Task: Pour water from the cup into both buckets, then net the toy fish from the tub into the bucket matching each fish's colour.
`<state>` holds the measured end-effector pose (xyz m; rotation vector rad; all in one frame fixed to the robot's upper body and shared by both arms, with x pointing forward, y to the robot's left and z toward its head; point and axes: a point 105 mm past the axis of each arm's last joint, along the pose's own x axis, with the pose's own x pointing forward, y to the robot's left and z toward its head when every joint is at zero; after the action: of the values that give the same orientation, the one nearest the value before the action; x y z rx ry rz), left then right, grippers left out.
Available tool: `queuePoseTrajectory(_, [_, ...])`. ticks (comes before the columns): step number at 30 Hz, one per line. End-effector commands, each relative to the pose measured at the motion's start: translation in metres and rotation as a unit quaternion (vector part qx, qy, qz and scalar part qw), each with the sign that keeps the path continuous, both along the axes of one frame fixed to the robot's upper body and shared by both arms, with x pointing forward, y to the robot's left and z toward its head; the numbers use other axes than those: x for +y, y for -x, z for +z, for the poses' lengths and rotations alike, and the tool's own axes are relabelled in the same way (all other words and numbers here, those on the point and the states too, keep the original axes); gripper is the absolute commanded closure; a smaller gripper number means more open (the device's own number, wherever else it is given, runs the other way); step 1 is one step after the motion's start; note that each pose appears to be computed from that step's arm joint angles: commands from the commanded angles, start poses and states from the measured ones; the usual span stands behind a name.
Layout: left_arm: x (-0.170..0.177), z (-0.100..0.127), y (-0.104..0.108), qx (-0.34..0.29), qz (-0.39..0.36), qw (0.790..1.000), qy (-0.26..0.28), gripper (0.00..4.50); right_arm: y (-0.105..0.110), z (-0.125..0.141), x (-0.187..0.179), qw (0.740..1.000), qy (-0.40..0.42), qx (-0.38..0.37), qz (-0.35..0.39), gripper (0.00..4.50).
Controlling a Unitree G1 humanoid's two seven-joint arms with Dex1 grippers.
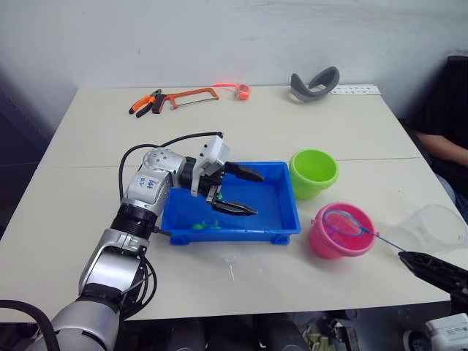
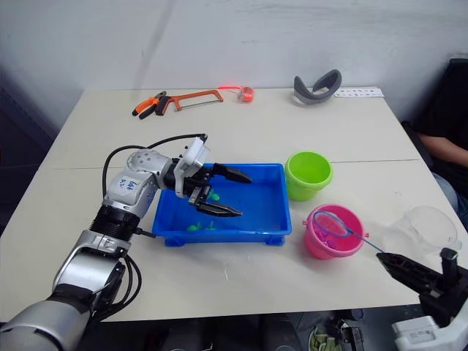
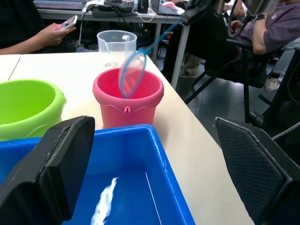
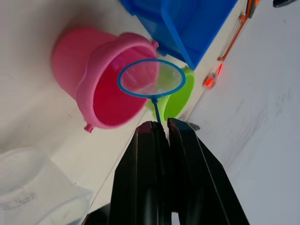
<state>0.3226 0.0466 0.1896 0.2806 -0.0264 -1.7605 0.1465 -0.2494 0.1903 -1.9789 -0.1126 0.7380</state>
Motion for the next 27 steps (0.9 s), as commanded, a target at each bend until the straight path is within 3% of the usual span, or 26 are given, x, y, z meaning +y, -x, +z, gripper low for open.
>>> queuePoseTrajectory(1, [0.002, 0.01, -0.001, -0.021, 0.002, 1.0, 0.01, 0.05, -0.005, 0.011, -0.021, 0.997, -0.023, -0.026, -0.067, 4.5])
queuePoseTrajectory(5, [0.003, 0.009, -0.002, -0.022, 0.004, 1.0, 0.009, 0.05, -0.005, 0.019, -0.02, 0.985, -0.15, -0.025, -0.086, 4.5])
queuePoseTrajectory(7, [0.007, 0.007, -0.005, -0.02, 0.014, 1.0, 0.004, 0.05, -0.006, 0.028, -0.012, 0.961, -0.26, -0.011, -0.092, 4.5])
queuePoseTrajectory(10, [0.017, 0.005, -0.01, -0.012, 0.036, 0.999, -0.004, 0.05, -0.014, 0.04, -0.003, 0.907, -0.406, 0.024, -0.105, 4.5])
queuePoseTrajectory(14, [0.039, 0.001, -0.015, 0.007, 0.077, 0.997, -0.017, 0.05, -0.037, 0.041, 0.02, 0.81, -0.56, 0.138, -0.108, 4.5])
queuePoseTrajectory(21, [0.095, -0.004, -0.009, 0.029, 0.184, 0.982, -0.04, 0.05, -0.08, 0.018, 0.084, 0.683, -0.627, 0.362, -0.095, 4.5])
queuePoseTrajectory(24, [0.125, -0.006, -0.002, 0.032, 0.252, 0.966, -0.049, 0.05, -0.112, 0.007, 0.112, 0.656, -0.628, 0.407, -0.092, 4.5])
queuePoseTrajectory(27, [0.15, -0.008, 0.009, 0.032, 0.306, 0.949, -0.062, 0.05, -0.128, -0.006, 0.142, 0.638, -0.607, 0.464, -0.093, 4.5])
